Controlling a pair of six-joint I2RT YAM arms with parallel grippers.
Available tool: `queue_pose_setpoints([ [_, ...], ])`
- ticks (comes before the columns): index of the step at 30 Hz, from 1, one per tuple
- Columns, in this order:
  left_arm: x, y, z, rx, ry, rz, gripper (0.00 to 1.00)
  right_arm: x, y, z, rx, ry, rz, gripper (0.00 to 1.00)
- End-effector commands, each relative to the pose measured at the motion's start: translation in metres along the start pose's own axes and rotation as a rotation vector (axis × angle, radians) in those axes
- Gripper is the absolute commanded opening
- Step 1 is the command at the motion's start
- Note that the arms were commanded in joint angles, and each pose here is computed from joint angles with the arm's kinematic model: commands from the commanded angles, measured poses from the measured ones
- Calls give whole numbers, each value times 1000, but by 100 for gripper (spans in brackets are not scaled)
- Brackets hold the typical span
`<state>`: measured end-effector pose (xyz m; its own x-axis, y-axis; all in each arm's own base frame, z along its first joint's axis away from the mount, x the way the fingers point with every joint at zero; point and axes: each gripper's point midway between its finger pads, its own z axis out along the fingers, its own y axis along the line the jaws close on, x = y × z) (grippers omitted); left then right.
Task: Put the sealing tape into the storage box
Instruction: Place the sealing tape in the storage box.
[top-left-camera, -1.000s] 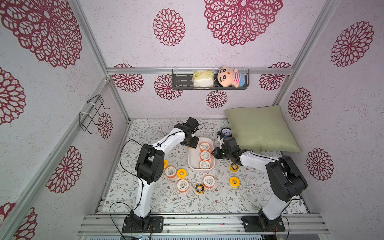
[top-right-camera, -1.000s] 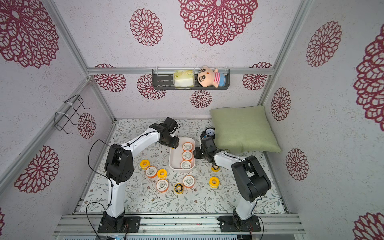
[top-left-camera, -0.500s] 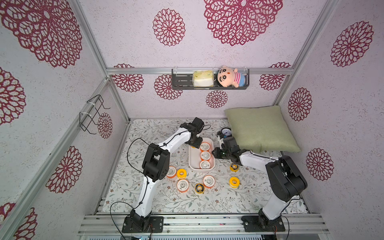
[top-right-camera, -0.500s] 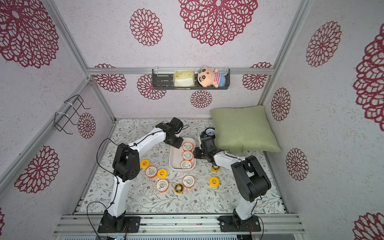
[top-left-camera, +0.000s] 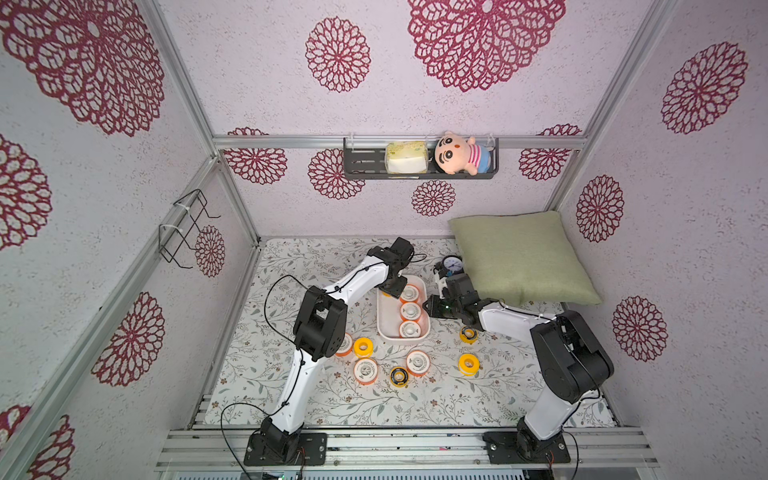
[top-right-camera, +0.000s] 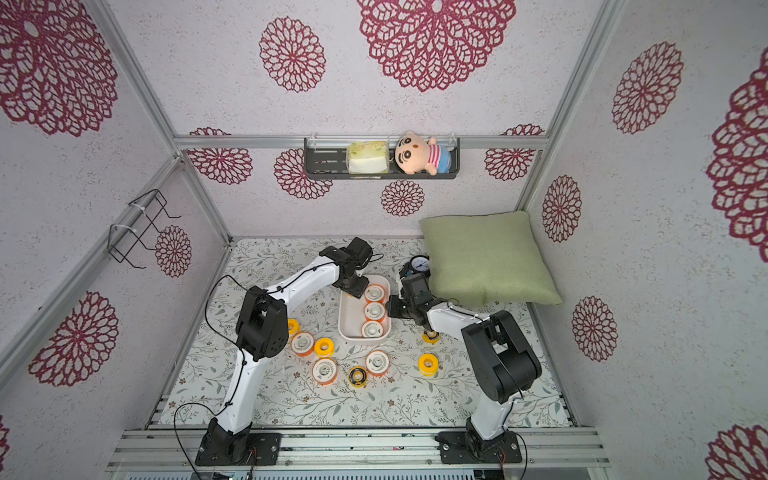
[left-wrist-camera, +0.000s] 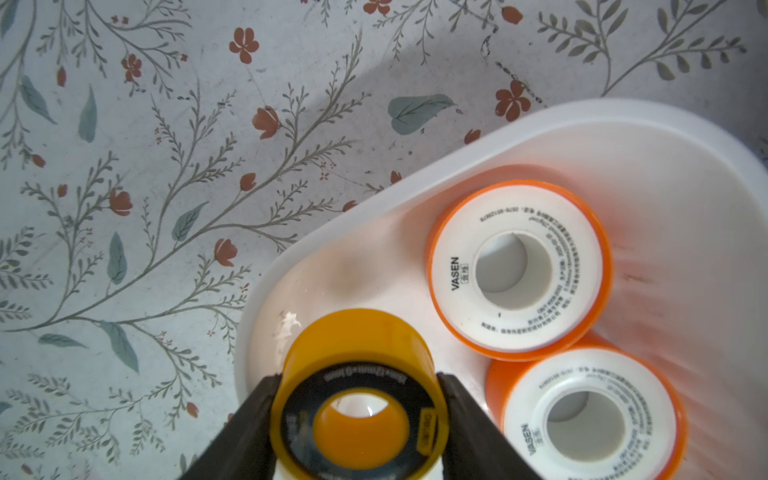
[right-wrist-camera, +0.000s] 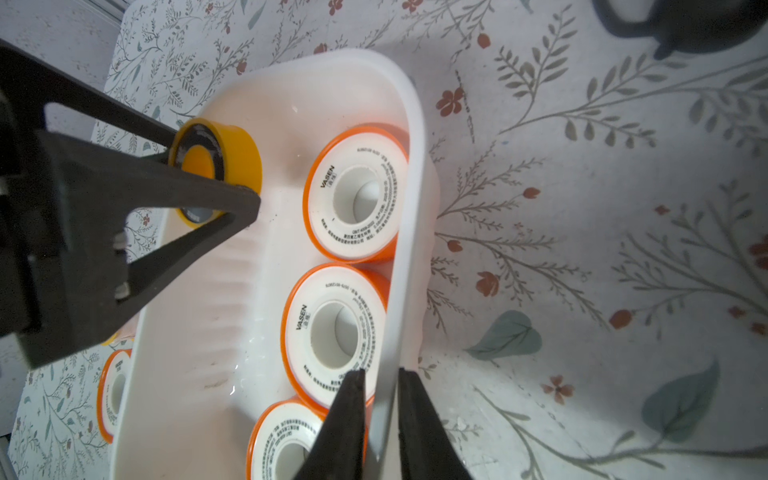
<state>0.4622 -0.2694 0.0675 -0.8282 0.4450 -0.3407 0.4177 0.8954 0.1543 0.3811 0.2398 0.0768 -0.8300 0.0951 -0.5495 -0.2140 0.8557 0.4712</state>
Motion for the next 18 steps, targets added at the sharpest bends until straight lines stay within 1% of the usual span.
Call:
queue_pose_setpoints([
  [1,5,1,8,-34,28,25,61,-12,5,-1,-15,-21,9,20],
  [8,10,-3,17,-40,49,32,62,-11,6,-2,-21,-19,7,21],
  [12,9,-5,18,-53,43,35,63,-10,5,-2,-20,-15,10,21],
  [16,9,-6,19,-61,41,38,68,-9,5,-1,-22,-12,12,22],
  [18,9,-6,19,-62,40,41,69,-8,5,-2,-22,-11,13,22],
])
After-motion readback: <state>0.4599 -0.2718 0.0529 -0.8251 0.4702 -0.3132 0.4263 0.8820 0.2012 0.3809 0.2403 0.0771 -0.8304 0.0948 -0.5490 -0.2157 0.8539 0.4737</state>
